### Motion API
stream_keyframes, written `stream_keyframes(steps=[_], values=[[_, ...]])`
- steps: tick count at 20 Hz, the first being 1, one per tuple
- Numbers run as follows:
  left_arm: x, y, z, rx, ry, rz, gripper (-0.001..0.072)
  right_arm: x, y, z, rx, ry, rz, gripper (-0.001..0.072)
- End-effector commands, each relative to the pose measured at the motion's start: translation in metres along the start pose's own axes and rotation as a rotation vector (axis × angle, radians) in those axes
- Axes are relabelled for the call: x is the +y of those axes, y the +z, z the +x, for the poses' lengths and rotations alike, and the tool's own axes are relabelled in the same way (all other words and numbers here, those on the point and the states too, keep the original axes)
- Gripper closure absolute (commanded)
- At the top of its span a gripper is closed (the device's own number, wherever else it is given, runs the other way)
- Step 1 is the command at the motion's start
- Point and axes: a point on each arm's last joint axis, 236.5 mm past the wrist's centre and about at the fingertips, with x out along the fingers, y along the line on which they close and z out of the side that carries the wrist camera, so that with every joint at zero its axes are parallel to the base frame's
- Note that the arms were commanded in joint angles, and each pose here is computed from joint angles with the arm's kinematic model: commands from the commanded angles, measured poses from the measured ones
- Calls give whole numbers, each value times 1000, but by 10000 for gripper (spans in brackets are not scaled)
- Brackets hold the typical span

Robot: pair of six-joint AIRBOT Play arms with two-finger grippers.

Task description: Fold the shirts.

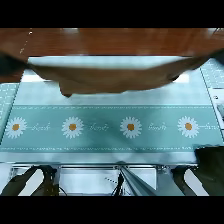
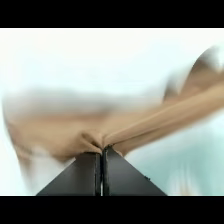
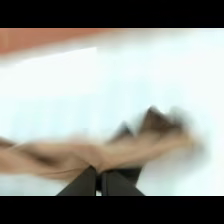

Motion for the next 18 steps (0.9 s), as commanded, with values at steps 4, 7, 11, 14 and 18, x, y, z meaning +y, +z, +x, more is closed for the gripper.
stream_keyframes(steps=[4,7,11,14,18], values=[[-140,131,-227,-636,278,339,684,118,155,-215,-661,-107,-238,691],[-138,116,-261,-625,414,325,684,126,148,-246,-656,-169,-245,691],[-113,59,-229,-326,430,261,683,104,107,-235,-453,-263,-231,691],[-78,15,-194,-71,422,145,684,56,52,-202,-125,-372,-215,692],[-24,-63,-125,298,346,-53,684,1,-17,-130,307,-346,-117,692]])
